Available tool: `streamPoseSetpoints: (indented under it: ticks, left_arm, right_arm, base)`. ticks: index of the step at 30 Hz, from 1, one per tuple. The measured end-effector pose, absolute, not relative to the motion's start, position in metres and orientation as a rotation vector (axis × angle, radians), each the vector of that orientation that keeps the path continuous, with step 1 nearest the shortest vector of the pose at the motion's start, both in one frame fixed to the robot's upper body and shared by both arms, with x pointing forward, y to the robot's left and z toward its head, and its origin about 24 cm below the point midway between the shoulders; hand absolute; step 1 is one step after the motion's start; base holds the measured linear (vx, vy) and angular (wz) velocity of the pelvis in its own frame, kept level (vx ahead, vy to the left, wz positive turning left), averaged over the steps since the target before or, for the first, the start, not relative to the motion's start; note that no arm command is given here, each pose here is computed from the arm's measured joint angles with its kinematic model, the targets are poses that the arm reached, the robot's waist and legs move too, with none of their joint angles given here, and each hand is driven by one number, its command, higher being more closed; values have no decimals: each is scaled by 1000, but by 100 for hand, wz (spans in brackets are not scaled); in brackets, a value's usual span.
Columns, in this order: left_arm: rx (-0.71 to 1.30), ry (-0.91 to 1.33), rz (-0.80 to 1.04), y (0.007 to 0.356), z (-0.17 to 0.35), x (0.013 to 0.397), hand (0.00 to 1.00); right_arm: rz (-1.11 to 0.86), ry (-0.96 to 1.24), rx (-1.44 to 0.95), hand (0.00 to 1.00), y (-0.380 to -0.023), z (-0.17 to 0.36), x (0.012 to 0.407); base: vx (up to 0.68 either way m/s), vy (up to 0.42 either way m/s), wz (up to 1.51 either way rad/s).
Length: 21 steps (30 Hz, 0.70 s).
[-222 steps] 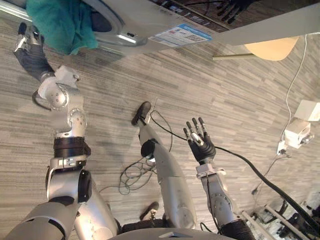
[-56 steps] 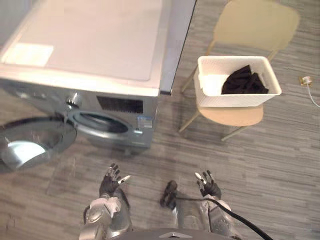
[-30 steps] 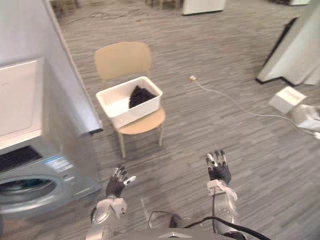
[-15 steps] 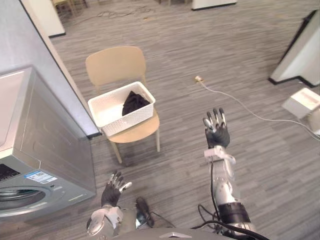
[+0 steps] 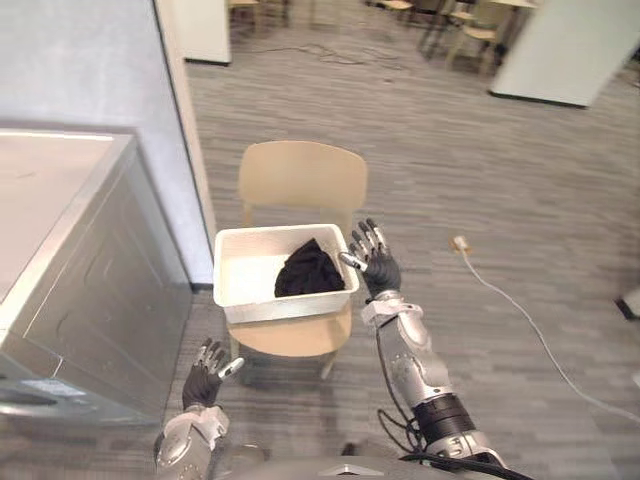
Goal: Pick up the laundry basket with both hands and put the clothes into the washing machine.
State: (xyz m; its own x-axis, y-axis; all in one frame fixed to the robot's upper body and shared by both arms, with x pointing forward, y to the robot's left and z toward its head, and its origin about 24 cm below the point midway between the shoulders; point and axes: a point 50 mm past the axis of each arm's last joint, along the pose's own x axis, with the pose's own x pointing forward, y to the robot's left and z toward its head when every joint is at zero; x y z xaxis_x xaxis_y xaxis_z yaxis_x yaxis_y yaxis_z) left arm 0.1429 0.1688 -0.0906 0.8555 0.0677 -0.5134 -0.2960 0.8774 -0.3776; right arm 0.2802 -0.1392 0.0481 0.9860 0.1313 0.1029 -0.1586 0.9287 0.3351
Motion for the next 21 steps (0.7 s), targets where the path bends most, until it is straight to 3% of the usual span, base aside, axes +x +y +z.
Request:
streamPoseSetpoints:
  ticks: [6,11,14,18,21]
  left_arm:
    - [-399,543,117,161,-95,142,0]
    - [-401,567,112,163,-99,131,0]
    - [-414,536,90,161,-93,132,0]
    - [-366,365,-16,163,-61,179,0]
    - [-322,258,-53,169,-40,194,0]
  right_arm:
    - [-37,-66,179,0,-198,41,253]
    - [-107,-97,96,0,-212,50,256]
    - [-132,-160,-18,0,-222,69,268]
    - [-141,-360,-252,0,-230,145,312]
    - [-180,-489,-402,0,-228,209,345]
  base:
    - [188,-341,148]
    - [92,-97,-8]
    - [82,262,-40]
    - [-65,360,-2]
    - [-145,265,-1]
